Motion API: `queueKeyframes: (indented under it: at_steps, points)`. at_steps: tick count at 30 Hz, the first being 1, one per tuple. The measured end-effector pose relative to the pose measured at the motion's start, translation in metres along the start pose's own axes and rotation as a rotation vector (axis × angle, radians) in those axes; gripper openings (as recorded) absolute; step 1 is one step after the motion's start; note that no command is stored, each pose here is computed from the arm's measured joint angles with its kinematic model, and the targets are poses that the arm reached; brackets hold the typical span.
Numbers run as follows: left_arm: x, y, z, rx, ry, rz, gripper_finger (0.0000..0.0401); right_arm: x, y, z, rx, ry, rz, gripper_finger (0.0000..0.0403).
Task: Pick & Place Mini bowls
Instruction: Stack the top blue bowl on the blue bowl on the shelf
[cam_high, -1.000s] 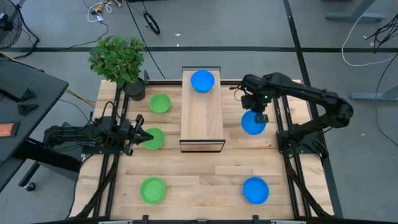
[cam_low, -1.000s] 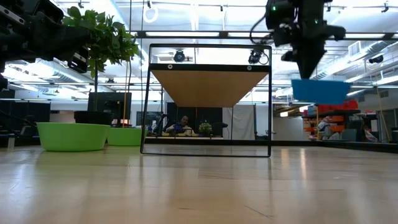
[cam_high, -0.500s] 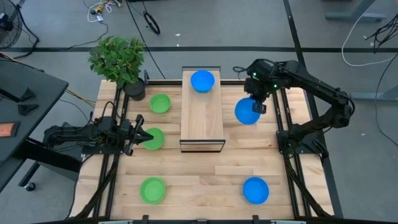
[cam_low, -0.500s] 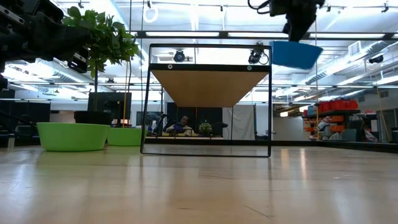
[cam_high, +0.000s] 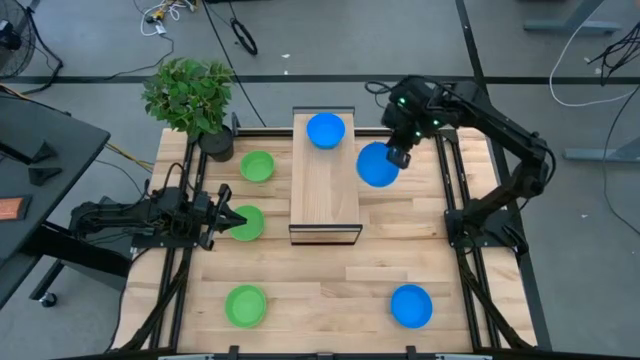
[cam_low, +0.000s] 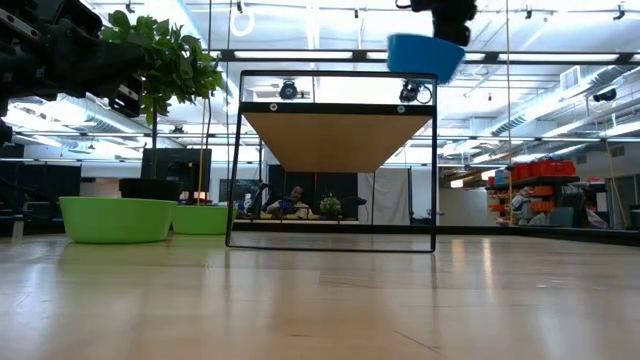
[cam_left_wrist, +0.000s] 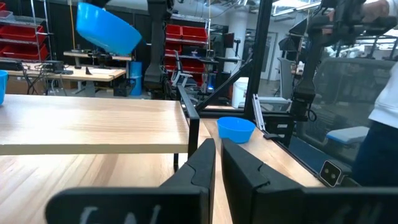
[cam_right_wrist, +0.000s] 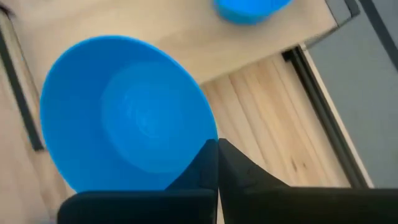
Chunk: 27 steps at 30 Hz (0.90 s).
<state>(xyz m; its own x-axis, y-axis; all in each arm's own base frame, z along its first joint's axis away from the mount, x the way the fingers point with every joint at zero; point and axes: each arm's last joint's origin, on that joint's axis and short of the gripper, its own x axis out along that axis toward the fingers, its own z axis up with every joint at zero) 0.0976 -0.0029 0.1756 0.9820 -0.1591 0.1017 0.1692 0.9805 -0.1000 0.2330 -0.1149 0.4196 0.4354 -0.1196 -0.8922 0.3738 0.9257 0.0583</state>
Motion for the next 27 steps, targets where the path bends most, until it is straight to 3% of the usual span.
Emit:
queueKeyframes:
  at_steps: [19, 27]
  points:
    - [0.000, 0.000, 0.000, 0.000, 0.000, 0.000, 0.0030, 0.025, -0.006, 0.075, 0.274, -0.146, 0.072, 0.0000]
    - [0.000, 0.000, 0.000, 0.000, 0.000, 0.000, 0.0030, 0.040, -0.020, 0.090, 0.525, -0.205, 0.083, 0.0000]
